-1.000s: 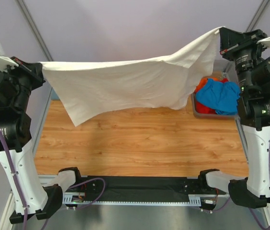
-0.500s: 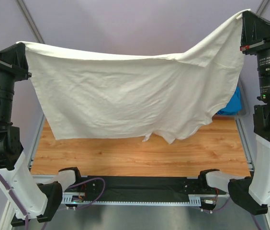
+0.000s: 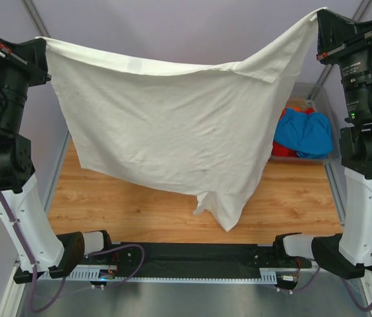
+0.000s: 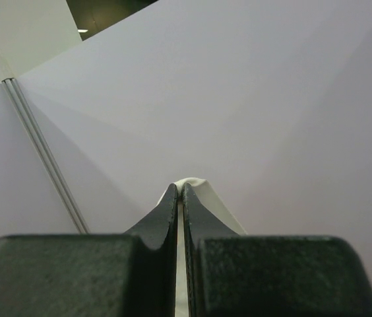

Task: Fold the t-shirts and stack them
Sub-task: Flatten the tshirt out

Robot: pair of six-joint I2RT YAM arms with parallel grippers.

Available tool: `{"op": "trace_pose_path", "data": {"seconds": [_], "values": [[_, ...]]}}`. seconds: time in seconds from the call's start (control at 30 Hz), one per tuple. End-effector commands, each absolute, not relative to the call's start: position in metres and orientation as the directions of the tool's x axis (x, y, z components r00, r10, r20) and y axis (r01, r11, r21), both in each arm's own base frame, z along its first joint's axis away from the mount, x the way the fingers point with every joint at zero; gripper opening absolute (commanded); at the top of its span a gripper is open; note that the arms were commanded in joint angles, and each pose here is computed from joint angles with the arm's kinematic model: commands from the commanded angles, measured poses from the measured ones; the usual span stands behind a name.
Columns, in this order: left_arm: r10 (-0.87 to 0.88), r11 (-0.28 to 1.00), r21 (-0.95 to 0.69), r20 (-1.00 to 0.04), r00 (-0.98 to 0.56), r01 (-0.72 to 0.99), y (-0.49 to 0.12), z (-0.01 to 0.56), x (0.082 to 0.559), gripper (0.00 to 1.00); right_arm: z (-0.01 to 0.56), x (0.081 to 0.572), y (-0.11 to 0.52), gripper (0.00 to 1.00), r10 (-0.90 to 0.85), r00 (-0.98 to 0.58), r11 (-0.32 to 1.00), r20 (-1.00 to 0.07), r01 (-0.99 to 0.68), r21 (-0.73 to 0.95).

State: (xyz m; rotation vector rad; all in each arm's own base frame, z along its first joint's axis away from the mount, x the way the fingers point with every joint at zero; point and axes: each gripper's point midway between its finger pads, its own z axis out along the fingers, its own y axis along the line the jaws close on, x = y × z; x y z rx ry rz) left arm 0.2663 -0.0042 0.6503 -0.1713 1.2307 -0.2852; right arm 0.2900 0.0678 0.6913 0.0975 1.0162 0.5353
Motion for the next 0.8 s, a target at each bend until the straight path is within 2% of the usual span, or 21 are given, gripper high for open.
{"op": "trace_pose_path", "data": {"seconds": [0.0,0.27,0.5,0.63,0.77], "values": [[-0.286,0.956,-0.228,-0.860,0.423,0.184,-0.015,0.685,0.224,0.00,0.739,0.218,0.056,0.00,0.463,0.560,0.874,-0.687,-0.420,0.247],[-0.268,0.962,-0.201,-0.827,0.493,0.186,-0.022,0.692,0.161,0.00,0.748,0.142,0.048,0.00,0.496,0.610,0.855,-0.618,-0.468,0.223],[-0.241,0.970,-0.191,-0.802,0.547,0.147,-0.020,0.690,0.114,0.00,0.747,0.103,0.050,0.00,0.507,0.613,0.841,-0.606,-0.507,0.191],[-0.221,0.975,-0.186,-0.791,0.570,0.120,-0.014,0.694,0.102,0.00,0.752,0.097,0.053,0.00,0.521,0.610,0.828,-0.596,-0.531,0.181],[-0.213,0.976,-0.201,-0.816,0.537,0.082,-0.007,0.686,0.122,0.00,0.752,0.132,0.059,0.00,0.526,0.580,0.824,-0.623,-0.530,0.202]]}}
